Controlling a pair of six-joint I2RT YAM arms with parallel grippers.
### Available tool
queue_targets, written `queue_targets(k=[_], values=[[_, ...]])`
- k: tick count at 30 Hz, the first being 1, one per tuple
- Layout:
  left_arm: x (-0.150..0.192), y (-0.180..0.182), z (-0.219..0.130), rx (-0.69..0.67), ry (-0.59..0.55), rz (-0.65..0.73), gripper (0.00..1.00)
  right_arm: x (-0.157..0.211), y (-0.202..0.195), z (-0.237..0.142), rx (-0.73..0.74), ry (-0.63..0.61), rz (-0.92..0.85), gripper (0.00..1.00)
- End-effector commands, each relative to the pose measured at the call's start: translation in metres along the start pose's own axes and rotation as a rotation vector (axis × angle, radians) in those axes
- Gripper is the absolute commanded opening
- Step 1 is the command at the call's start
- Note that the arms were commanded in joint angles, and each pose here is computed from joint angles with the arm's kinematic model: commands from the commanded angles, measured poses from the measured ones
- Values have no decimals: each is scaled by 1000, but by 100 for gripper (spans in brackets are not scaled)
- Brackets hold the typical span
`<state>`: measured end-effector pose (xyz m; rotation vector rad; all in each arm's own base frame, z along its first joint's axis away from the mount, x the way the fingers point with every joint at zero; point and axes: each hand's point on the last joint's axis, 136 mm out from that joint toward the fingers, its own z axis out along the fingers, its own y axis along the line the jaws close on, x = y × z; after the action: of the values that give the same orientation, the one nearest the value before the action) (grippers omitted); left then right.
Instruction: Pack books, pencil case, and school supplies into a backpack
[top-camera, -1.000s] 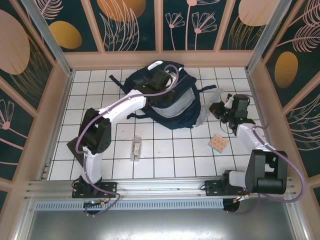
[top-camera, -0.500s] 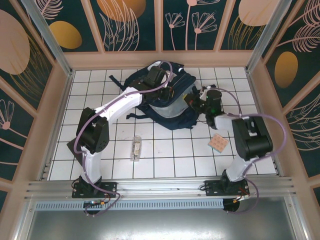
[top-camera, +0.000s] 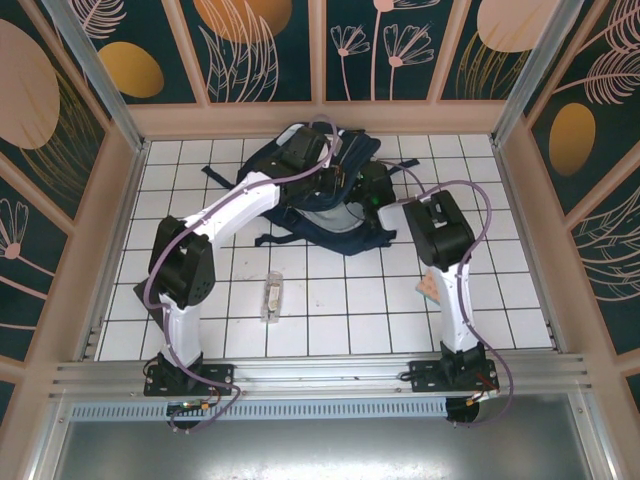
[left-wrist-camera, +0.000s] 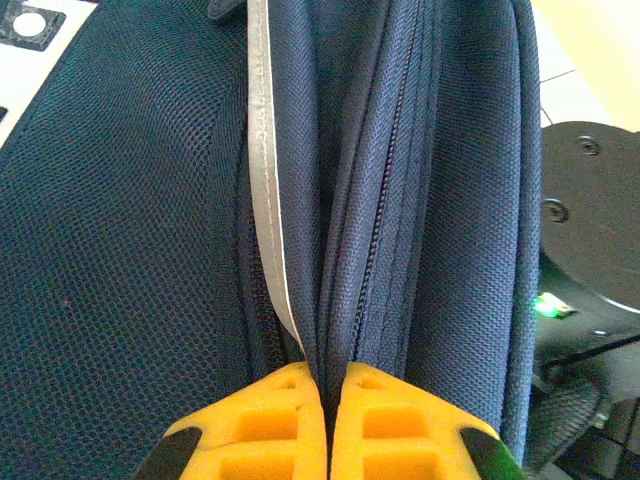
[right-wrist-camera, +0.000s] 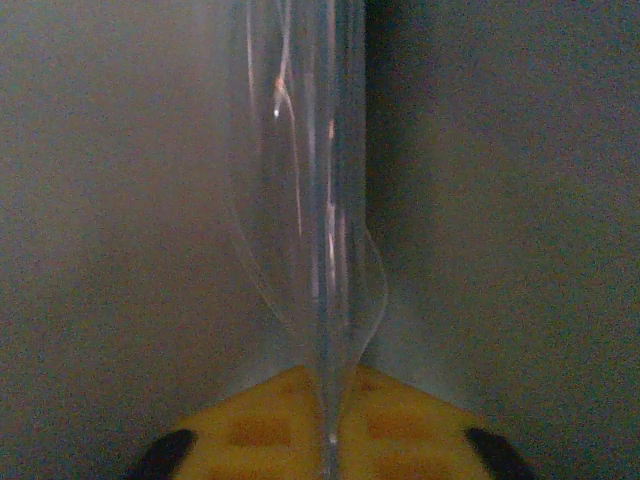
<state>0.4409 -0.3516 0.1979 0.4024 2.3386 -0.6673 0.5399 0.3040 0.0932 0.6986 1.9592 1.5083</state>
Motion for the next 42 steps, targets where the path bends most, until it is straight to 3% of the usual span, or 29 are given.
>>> queue_targets(k=[1,4,7,15,21,23,25,28,30,36,42], values=[[-48,-31,-41,92,-162,14,0,-10,3,7,33,-49,80,36],[-56,-19,-42,80,-186,-10,0,-13,-4,-12,107,-71,87,57],[-62,-9,-37,74,-195,-26,0,-19,-5,-37,188,-95,47,65],[-61,3,-29,52,-188,-35,0,-30,-3,-107,290,-55,-34,68],[-31,2,-24,100,-130,-79,0,-29,17,-171,425,-42,-283,68],[-19,4,-26,112,-120,-112,15,-30,24,-191,487,-64,-373,70],[-9,11,-32,91,-128,-149,40,-31,32,-209,525,-90,-436,78],[4,28,-44,10,-150,-186,72,-32,41,-226,544,-120,-489,99],[17,44,-49,-58,-150,-207,96,-34,46,-229,532,-128,-503,99],[53,95,-91,-265,-168,-303,99,-36,59,-220,389,-84,-497,99],[123,171,-135,-538,-111,-478,99,-38,42,-206,410,-95,-481,99]])
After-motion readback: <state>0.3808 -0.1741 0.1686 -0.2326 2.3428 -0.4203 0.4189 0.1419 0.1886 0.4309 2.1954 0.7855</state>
